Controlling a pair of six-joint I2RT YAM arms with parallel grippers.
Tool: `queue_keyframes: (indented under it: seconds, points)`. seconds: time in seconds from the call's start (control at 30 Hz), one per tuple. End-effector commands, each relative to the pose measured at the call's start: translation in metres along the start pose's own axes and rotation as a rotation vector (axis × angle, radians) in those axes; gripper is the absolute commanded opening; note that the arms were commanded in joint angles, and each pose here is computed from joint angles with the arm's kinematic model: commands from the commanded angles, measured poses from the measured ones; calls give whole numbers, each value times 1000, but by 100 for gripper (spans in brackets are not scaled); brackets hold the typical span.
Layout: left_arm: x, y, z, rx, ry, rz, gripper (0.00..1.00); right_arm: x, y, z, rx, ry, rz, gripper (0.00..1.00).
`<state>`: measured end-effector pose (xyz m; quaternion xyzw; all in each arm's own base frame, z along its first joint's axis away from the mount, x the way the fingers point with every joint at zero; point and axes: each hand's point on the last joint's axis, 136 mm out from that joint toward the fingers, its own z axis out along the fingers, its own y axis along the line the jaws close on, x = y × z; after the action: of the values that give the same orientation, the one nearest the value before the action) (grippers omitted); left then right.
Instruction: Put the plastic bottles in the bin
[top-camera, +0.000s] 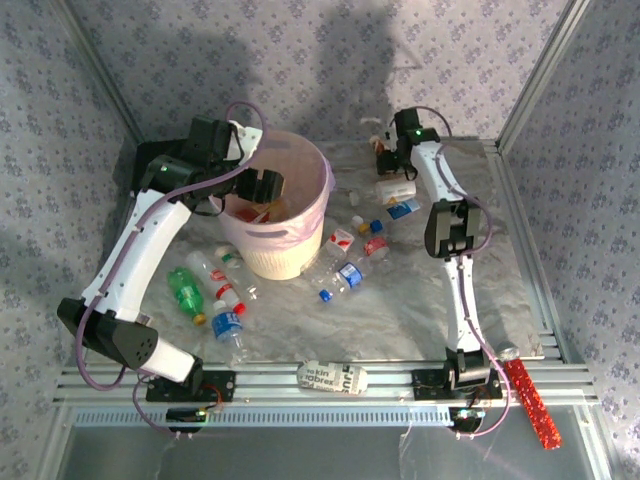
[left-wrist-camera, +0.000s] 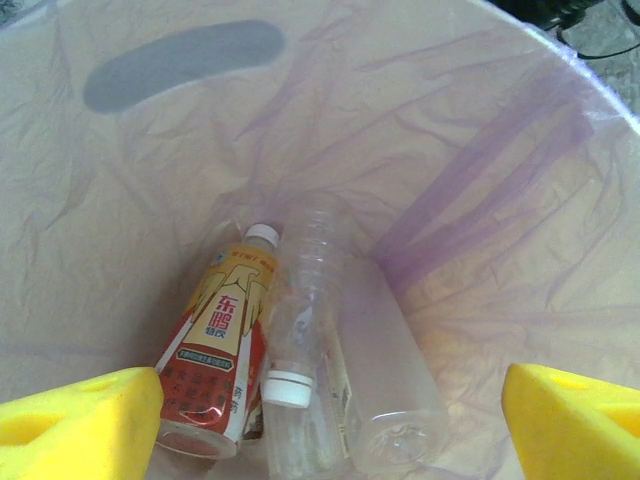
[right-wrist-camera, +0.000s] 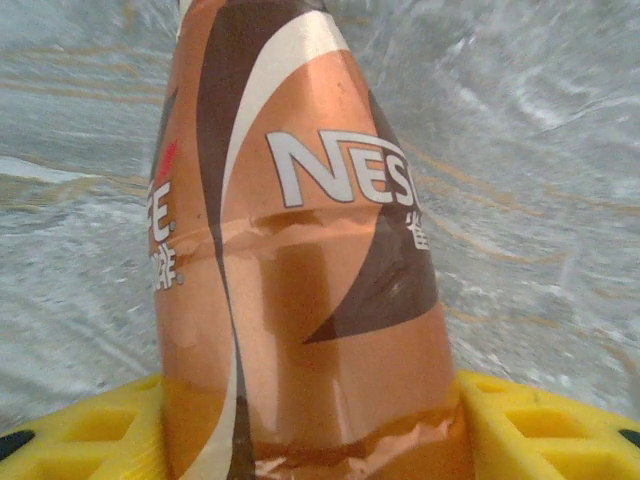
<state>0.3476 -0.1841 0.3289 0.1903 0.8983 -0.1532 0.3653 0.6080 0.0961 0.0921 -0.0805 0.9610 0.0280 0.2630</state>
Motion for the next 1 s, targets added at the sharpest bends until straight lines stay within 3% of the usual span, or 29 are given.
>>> queue_keyframes:
  seconds: [0.0, 0.17, 0.43, 0.7, 0.97]
  points:
    - [-26, -10, -33, 41, -127, -31, 89, -46, -1, -88, 0, -167, -27, 55]
    - [-42, -25, -50, 126, -219, -95, 91, -55, 9, -144, -6, -240, -52, 54]
    - [-79, -54, -75, 354, -367, -227, 100, -46, 57, -249, -110, -393, -70, 53]
    - [-90, -54, -79, 399, -423, -307, 100, -6, 135, -340, -257, -516, -180, 52]
    - [-94, -55, -78, 452, -457, -375, 100, 37, 229, -388, -448, -562, -350, 51]
